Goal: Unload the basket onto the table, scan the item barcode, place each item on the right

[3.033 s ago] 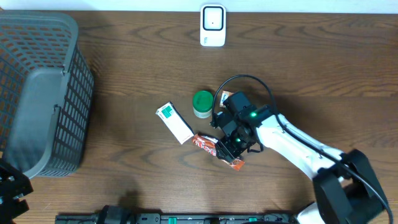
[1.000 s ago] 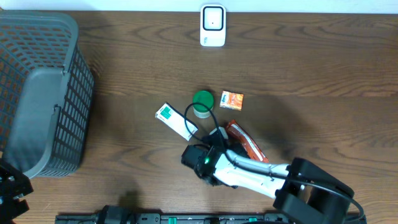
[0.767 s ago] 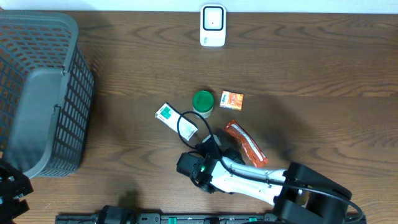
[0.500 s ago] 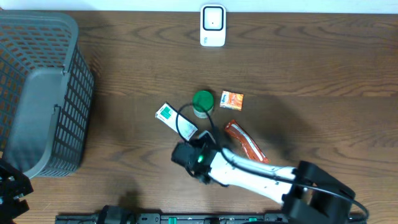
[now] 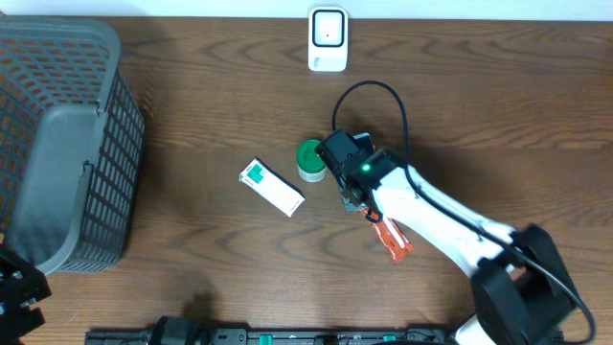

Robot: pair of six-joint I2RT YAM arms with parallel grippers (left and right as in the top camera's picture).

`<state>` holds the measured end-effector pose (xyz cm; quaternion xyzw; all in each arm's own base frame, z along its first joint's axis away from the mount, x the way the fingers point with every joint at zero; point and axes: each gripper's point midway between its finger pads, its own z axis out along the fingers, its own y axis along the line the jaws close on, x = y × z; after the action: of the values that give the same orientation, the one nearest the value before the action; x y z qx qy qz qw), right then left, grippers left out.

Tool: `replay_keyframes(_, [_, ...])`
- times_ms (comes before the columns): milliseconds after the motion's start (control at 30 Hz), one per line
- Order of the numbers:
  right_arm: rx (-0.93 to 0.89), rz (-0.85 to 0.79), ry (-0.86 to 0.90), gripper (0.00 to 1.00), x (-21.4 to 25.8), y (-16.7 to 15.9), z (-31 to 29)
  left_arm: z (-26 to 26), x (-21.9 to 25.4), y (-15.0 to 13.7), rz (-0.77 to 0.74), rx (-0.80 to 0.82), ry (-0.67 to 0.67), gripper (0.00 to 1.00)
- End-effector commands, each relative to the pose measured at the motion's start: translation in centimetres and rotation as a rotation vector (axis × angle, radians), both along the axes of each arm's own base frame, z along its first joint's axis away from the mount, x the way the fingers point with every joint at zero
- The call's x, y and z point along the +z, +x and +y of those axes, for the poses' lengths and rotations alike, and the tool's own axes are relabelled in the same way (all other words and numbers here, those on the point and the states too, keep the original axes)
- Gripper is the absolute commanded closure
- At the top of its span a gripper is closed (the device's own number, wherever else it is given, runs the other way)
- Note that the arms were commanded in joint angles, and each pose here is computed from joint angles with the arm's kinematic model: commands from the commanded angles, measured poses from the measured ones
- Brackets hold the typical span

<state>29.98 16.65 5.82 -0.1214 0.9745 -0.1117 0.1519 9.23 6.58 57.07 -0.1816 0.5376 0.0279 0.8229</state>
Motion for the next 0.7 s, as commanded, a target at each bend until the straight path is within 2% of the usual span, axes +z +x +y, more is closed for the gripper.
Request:
replay_keyframes(0, [0.033, 0.087, -0.013, 0.99, -2.2, -0.7, 0.1, 0.3, 0.0, -0.2, -0.004, 0.018, -0.001, 0.15])
replay_keyframes(233, [0.047, 0.244, 0.006, 0.99, -6.3, -3.6, 1.9, 0.3, 0.0, -0.2, -0.004, 0.018, -0.001, 0.15])
replay_keyframes(367, [0.082, 0.331, 0.040, 0.99, -8.1, -6.4, 4.4, 0.3, 0.0, -0.2, -0.004, 0.018, -0.001, 0.15])
replay_keyframes(567, [0.173, 0.302, 0.048, 0.99, -8.1, -8.0, 7.4, 0.3, 0.0, -0.2, -0.004, 0.018, -0.001, 0.15])
replay_keyframes(667, [0.195, 0.282, 0.074, 0.99, -6.6, -8.3, 8.6, 0.3, 0.0, -0.2, -0.004, 0.018, -0.001, 0.15])
